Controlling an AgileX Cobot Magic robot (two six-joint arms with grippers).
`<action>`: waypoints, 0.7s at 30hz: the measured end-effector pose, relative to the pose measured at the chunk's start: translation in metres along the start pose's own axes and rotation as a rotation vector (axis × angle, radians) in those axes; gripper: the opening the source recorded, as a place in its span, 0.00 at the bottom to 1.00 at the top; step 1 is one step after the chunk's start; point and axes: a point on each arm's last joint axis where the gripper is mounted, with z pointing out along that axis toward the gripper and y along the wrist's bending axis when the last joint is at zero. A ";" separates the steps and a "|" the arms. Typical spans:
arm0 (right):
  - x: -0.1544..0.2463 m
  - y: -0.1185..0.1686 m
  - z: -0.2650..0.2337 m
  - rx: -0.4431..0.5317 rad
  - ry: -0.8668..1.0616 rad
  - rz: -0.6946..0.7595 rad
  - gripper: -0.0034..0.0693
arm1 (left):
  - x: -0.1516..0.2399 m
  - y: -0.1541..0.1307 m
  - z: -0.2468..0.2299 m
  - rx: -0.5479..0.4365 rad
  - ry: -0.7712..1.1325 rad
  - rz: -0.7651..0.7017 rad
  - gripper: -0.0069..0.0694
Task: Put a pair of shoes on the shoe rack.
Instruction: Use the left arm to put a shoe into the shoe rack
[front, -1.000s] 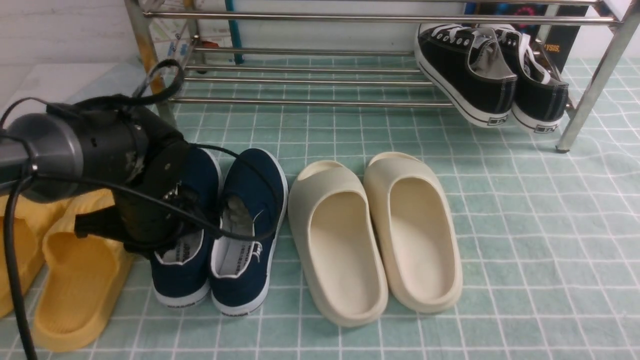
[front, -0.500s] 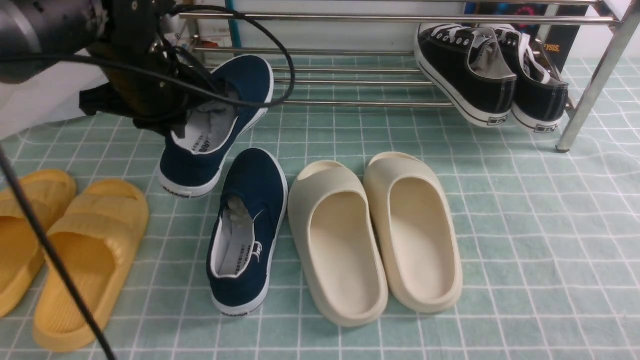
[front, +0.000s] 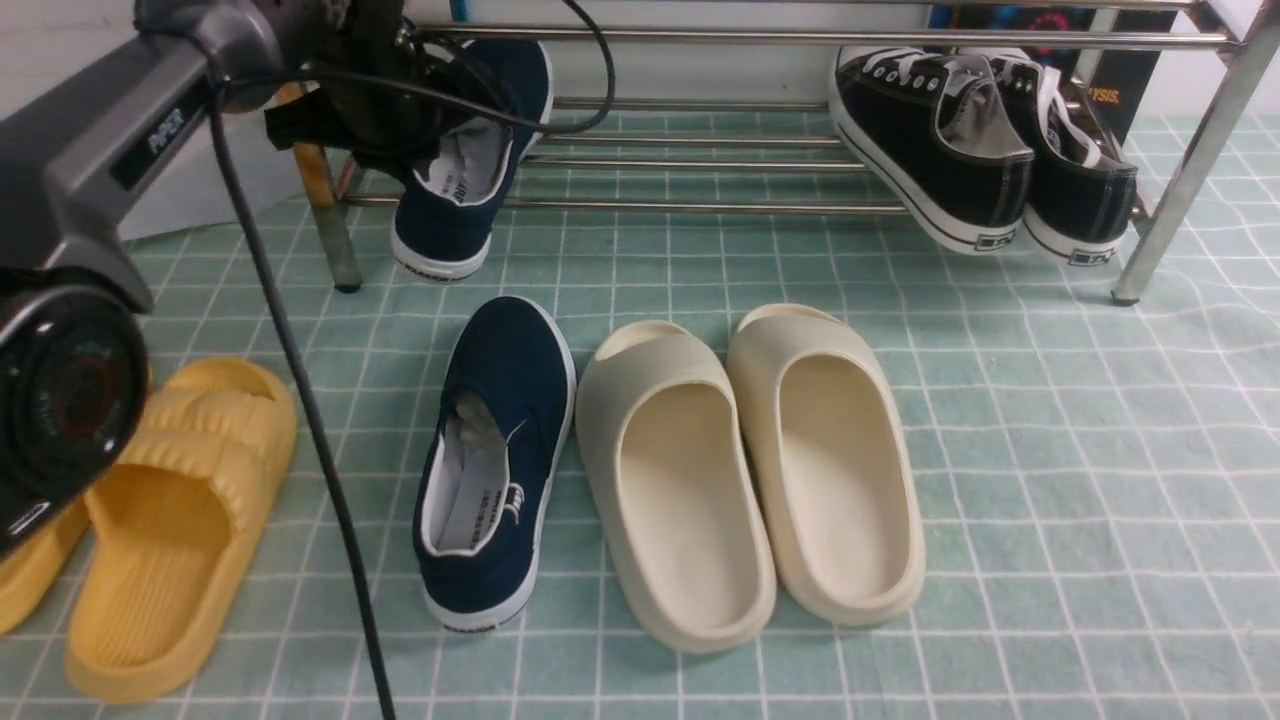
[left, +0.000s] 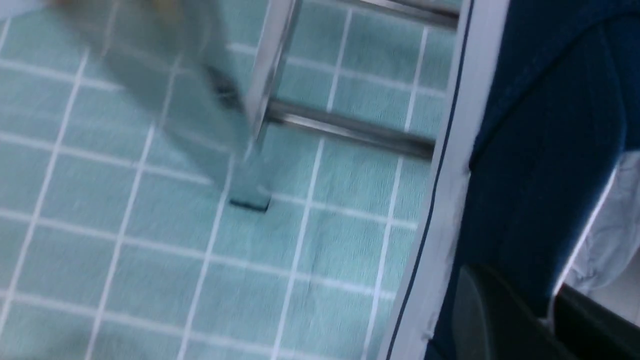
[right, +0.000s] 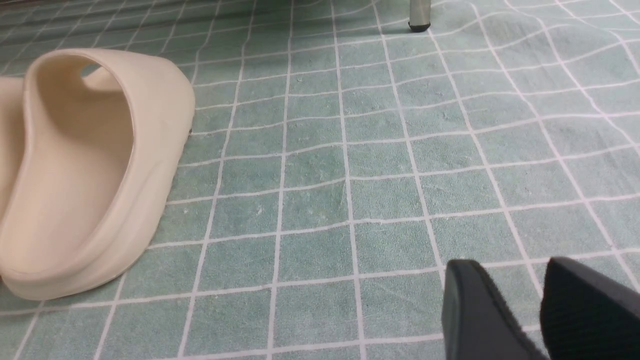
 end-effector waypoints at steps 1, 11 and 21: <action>0.000 0.000 0.000 0.000 0.000 0.000 0.37 | 0.000 -0.001 0.006 -0.005 0.000 0.000 0.11; 0.000 0.000 0.000 0.000 0.000 0.000 0.37 | -0.007 -0.003 0.020 -0.001 -0.072 0.009 0.11; 0.000 0.000 0.000 0.000 0.000 0.000 0.37 | -0.009 -0.003 0.022 0.001 -0.098 -0.067 0.13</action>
